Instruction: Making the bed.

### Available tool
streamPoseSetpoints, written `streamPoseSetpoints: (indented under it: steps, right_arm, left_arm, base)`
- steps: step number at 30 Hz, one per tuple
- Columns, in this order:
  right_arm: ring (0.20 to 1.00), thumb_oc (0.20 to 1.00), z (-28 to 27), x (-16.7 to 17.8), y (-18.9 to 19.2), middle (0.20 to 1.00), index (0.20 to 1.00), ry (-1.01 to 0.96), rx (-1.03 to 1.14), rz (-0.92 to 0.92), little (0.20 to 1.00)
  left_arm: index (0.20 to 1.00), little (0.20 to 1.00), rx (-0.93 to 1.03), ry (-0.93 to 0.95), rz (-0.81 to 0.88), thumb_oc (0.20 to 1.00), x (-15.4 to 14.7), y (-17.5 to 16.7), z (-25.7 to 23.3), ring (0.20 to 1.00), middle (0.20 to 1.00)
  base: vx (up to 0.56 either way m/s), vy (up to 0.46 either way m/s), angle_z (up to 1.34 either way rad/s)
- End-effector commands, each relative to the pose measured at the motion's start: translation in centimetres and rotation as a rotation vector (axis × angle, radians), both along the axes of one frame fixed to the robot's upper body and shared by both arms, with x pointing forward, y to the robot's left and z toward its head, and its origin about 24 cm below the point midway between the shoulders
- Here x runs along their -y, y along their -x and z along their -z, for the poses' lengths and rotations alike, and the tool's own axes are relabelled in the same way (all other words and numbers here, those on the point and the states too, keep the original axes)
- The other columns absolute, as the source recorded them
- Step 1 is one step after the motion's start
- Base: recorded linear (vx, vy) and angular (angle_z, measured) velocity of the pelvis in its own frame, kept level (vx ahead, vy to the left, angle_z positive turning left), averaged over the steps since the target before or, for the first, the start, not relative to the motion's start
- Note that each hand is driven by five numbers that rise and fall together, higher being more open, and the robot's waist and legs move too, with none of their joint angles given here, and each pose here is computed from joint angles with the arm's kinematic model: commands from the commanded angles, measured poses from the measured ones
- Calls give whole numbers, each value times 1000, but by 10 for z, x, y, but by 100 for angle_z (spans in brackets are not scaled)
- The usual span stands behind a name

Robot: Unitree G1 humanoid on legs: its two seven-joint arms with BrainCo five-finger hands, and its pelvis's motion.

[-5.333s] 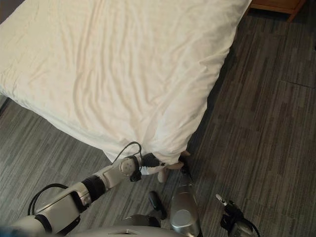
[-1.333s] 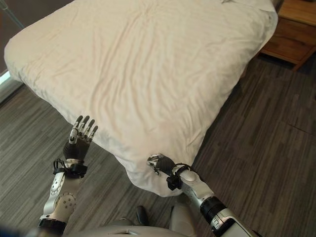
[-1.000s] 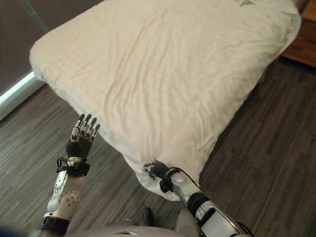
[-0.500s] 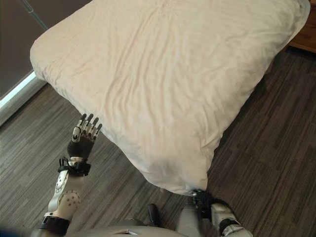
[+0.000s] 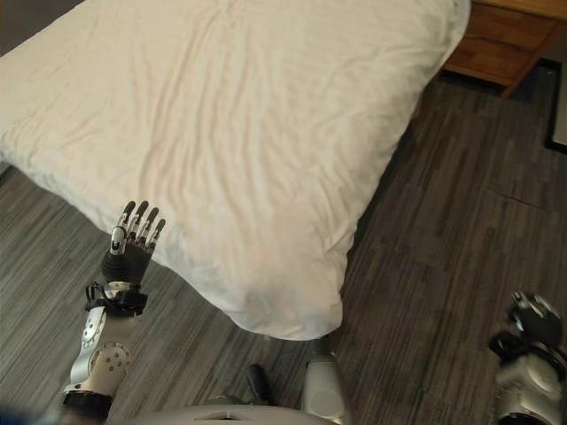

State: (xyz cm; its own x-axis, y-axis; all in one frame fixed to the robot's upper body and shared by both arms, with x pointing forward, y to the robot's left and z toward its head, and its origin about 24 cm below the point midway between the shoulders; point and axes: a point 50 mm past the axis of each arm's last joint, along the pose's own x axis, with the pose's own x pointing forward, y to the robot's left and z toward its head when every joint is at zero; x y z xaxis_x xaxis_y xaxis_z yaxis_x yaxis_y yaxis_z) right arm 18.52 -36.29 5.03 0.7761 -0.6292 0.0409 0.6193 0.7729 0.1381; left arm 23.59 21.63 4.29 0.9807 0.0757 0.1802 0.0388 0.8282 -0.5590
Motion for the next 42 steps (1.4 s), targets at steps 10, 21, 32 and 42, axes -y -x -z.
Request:
streamPoseSetpoints:
  steps: [10,21,32,42]
  right_arm:
    - [1000,1000,-24,-108,-38,1000,1000,242,131,-523,1000]
    - [1000,1000,-20,-113,-41,1000,1000,258,119,-461,1000]
    - [1000,1000,-10,-134,-37,1000,1000,218,82,-628,1000]
    - [1000,1000,3,-125,-39,1000,1000,53,79,-593,1000]
  left_arm:
    - [1000,1000,30,-186,85,1000,13,-2,-4,1000,1000]
    - [1000,1000,186,-413,207,1000,31,-34,-47,1000,1000]
    - [1000,1000,57,-220,313,1000,50,-16,-9,1000,1000]
    - [1000,1000,13,-174,270,1000,37,0,-1,1000,1000]
  base:
    - [6,-9,10]
    - [-215,46,-50]
    - [-229,-222,-120]
    - [-102,-26,-61]
